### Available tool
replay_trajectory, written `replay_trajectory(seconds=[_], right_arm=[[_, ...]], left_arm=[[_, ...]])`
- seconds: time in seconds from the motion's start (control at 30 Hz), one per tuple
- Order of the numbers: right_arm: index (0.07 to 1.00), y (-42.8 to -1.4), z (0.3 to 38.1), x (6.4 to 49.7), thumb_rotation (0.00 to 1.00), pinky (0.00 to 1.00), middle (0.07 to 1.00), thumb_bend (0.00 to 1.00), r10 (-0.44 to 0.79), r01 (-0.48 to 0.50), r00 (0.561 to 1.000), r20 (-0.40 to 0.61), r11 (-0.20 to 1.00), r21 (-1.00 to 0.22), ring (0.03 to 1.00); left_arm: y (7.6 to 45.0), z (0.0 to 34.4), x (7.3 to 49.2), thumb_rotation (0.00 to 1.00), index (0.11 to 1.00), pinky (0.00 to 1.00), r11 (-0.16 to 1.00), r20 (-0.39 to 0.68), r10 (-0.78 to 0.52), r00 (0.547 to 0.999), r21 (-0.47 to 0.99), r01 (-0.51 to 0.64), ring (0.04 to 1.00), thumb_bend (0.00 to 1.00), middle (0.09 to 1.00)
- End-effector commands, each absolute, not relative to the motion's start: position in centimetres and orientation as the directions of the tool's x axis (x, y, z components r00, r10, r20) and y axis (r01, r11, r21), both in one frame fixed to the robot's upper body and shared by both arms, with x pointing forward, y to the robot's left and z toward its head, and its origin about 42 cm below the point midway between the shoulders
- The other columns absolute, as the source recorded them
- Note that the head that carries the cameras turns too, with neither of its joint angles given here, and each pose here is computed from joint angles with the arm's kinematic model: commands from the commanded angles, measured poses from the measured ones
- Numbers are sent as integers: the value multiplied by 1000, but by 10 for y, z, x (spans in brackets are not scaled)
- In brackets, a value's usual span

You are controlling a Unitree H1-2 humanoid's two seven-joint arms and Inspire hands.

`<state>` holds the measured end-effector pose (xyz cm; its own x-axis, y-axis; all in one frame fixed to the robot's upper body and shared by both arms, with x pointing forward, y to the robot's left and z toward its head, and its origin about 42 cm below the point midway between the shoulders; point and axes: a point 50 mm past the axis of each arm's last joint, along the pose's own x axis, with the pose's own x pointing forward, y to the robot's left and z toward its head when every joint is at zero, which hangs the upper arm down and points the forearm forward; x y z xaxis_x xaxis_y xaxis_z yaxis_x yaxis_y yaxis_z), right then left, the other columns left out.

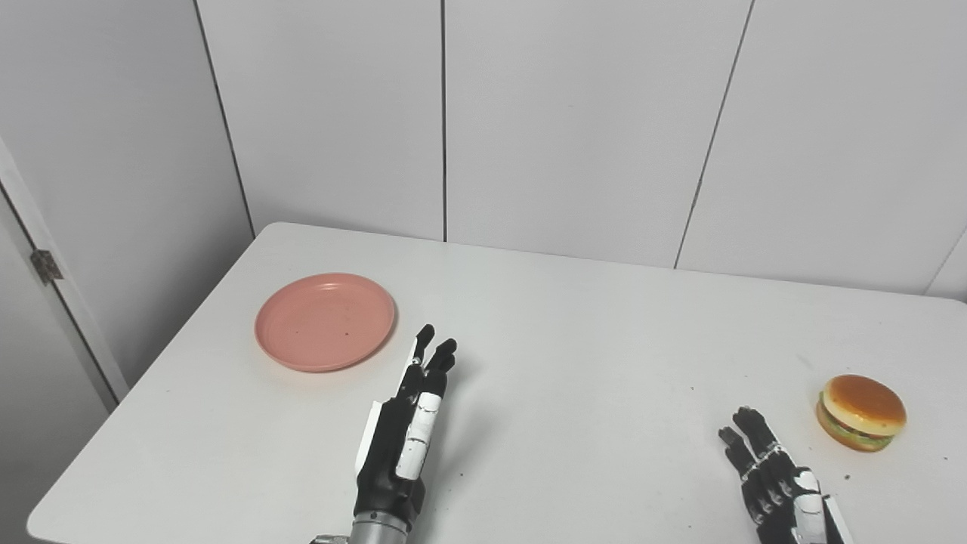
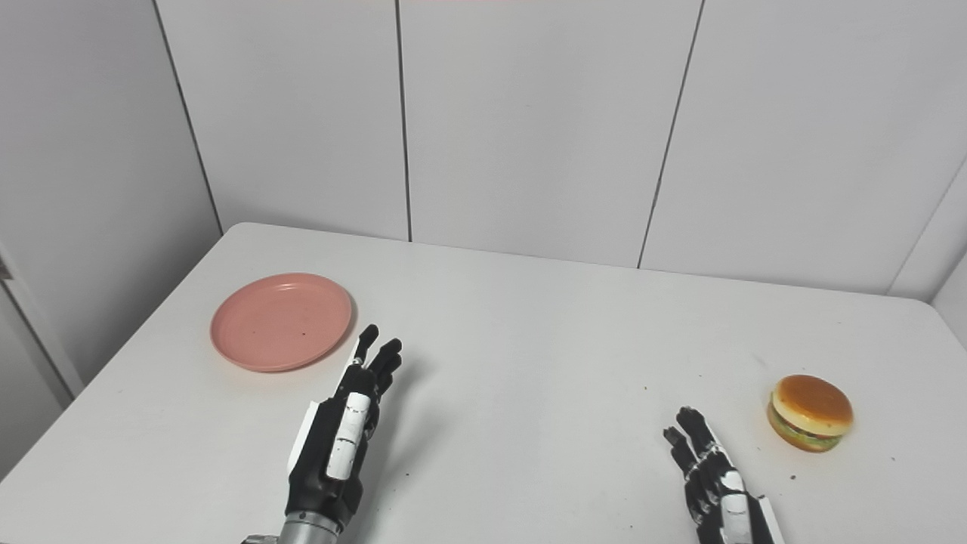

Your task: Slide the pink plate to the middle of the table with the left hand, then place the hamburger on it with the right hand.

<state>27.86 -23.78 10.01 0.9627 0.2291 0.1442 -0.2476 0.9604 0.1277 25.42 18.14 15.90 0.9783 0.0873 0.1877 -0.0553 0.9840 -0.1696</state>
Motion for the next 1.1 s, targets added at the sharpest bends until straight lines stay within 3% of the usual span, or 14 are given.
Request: replay_trajectory(seconds=[0.0, 0.4, 0.57, 0.77, 1.07], right_arm=[[904, -249, 77, 286, 1000, 1000, 951, 807, 191, -195, 981, 37, 972, 134, 924], [886, -244, 78, 286, 1000, 987, 935, 816, 194, -198, 980, 43, 972, 127, 901], [884, -243, 77, 286, 1000, 978, 935, 826, 194, -198, 980, 40, 972, 127, 900], [885, -242, 77, 286, 1000, 978, 935, 820, 195, -198, 980, 39, 971, 130, 895], [883, -242, 77, 286, 1000, 981, 935, 815, 199, -202, 979, 39, 971, 126, 893]], left_arm=[[185, 187, 269, 876, 955, 1000, 985, 287, 69, 956, -170, -20, 959, 914, 949], [224, 246, 311, 876, 912, 1000, 993, 362, 57, 931, -113, -17, 972, 918, 958], [253, 257, 328, 898, 850, 937, 998, 385, 63, 921, -49, -48, 978, 935, 952], [288, 266, 351, 898, 872, 911, 996, 418, 80, 905, -4, -87, 964, 998, 940], [330, 288, 368, 899, 911, 972, 988, 453, 122, 883, 34, -153, 981, 1000, 934]])
